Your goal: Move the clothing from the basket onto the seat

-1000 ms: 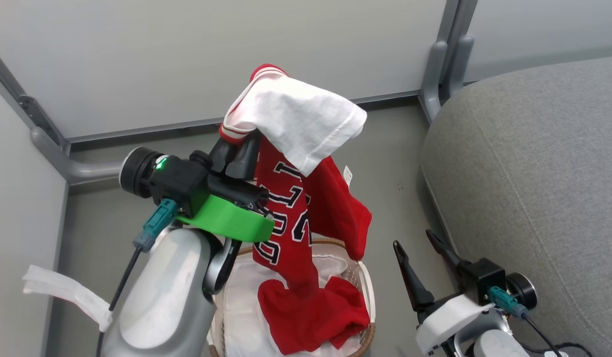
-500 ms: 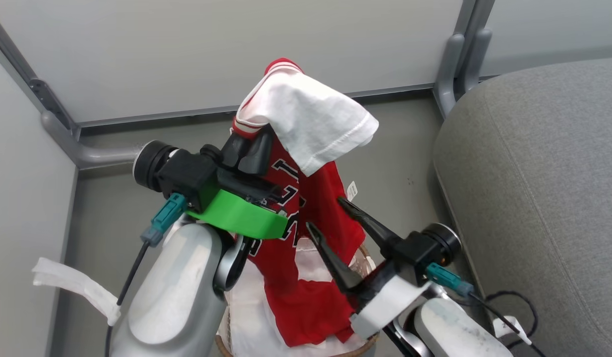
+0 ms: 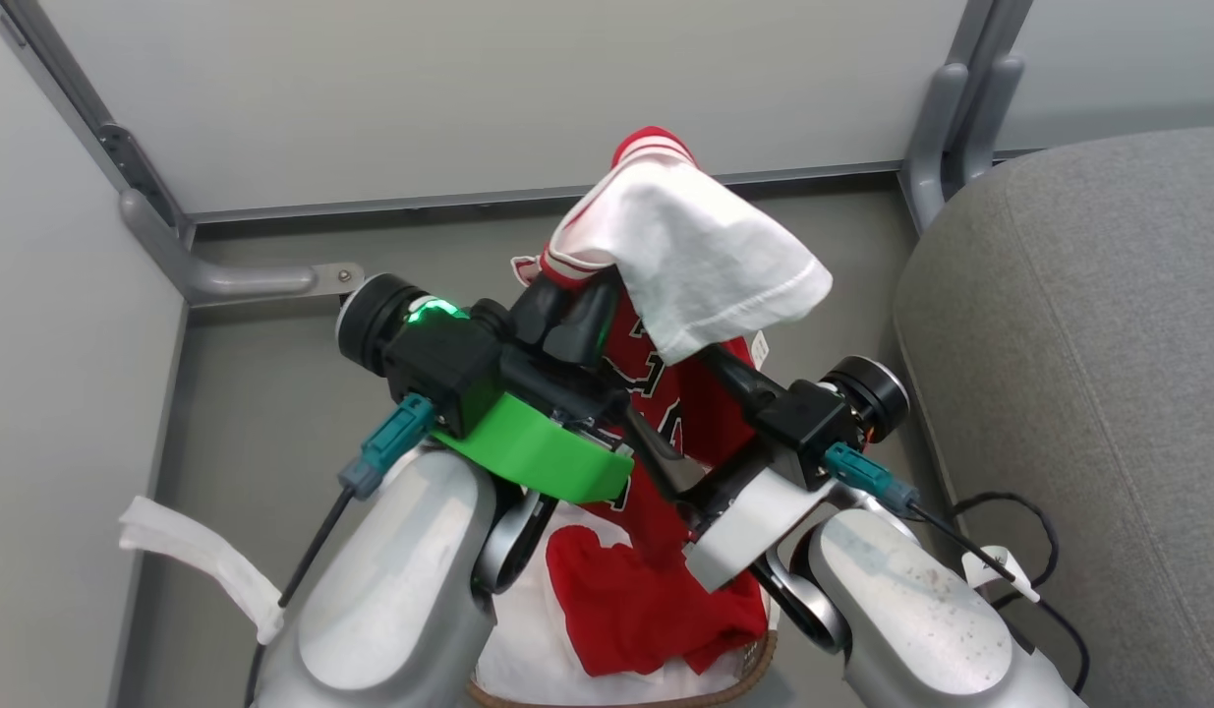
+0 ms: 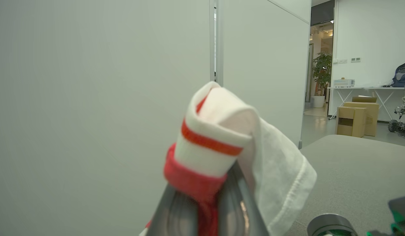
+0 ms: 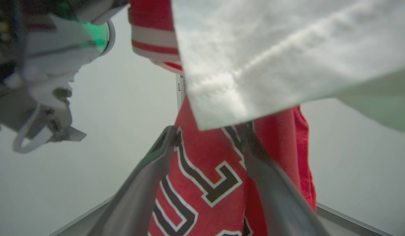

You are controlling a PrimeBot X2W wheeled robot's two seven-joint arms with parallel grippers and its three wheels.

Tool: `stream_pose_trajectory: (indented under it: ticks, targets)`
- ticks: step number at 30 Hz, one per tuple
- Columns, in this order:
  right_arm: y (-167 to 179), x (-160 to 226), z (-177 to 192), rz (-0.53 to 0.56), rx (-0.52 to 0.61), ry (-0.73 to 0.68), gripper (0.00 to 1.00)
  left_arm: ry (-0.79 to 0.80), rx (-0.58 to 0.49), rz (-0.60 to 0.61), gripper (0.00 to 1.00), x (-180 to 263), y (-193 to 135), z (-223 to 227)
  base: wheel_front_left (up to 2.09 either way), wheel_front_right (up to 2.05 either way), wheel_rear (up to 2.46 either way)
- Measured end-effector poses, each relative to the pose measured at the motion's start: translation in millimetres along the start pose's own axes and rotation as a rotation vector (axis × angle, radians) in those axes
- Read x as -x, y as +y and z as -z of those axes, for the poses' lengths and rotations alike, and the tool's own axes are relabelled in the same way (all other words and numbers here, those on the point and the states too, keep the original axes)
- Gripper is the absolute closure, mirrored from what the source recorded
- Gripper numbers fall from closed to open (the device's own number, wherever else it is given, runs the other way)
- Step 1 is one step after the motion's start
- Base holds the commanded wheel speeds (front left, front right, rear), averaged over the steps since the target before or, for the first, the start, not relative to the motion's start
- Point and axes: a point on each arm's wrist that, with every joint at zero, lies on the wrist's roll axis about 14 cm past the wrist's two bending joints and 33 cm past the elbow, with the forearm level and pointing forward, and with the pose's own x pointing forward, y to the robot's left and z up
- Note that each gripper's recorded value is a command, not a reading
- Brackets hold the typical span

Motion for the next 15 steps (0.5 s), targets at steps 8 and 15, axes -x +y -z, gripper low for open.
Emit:
stream_pose_trajectory:
  ticks: [8,15]
  targets:
    - [6,2,37,-0.019,-0.019,0.114,0.0,-0.021,0.017,0.063,1.0,1,-23,-11,0.0,0.0,0.0]
    - [17,5,60,-0.043,-0.058,0.185,1.0,-0.021,0.019,0.049,1.0,4,-23,-14,0.0,0.0,0.0]
